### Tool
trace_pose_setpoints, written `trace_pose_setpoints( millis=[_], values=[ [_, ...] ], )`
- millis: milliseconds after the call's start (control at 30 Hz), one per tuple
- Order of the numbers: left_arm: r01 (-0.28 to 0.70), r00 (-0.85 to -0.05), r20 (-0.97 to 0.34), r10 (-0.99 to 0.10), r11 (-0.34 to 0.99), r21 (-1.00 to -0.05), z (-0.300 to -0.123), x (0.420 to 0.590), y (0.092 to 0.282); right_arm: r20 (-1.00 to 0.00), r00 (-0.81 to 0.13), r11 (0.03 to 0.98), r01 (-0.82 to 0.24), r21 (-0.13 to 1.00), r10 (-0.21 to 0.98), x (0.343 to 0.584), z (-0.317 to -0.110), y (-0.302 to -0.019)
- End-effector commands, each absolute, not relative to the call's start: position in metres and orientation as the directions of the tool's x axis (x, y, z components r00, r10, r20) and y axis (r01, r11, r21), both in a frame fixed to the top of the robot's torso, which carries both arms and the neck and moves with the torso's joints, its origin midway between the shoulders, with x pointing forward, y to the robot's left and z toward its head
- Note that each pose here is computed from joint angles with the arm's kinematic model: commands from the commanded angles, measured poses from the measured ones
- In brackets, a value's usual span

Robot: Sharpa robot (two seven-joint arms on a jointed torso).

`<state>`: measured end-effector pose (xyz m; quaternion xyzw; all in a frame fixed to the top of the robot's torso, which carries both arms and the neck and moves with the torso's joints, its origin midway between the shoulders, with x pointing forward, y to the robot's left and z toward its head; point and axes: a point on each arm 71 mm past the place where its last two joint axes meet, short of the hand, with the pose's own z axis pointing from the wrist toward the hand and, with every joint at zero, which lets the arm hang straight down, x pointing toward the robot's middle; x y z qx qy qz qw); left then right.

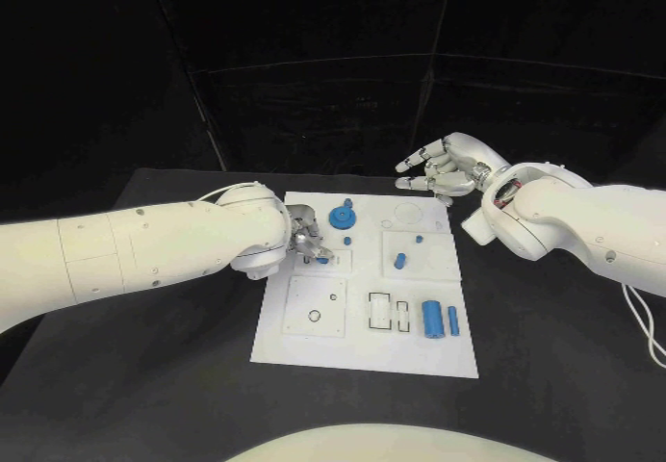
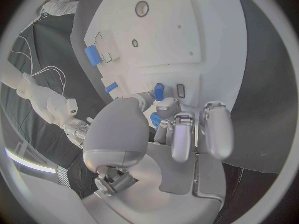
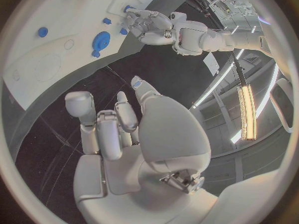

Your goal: Assemble the parts on the task board

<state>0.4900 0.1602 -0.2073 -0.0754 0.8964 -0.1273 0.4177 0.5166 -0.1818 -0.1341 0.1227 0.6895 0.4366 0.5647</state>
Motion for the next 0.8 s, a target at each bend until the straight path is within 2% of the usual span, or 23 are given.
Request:
trace_pose_setpoints(
  millis=[33, 800],
  values=[
    [-0.019, -0.677, -0.708, -0.201, 0.966, -0.256, -0.2137, 0.4866, 0.1581, -0.673, -0.336, 0.585, -0.333, 0.739, 0.659, 0.5164, -0.1328, -0.1805],
    [-0.023, -0.676, -0.708, -0.204, 0.966, -0.257, -0.2143, 0.4907, 0.1532, -0.673, -0.341, 0.585, -0.333, 0.739, 0.656, 0.5167, -0.1332, -0.1791]
  ],
)
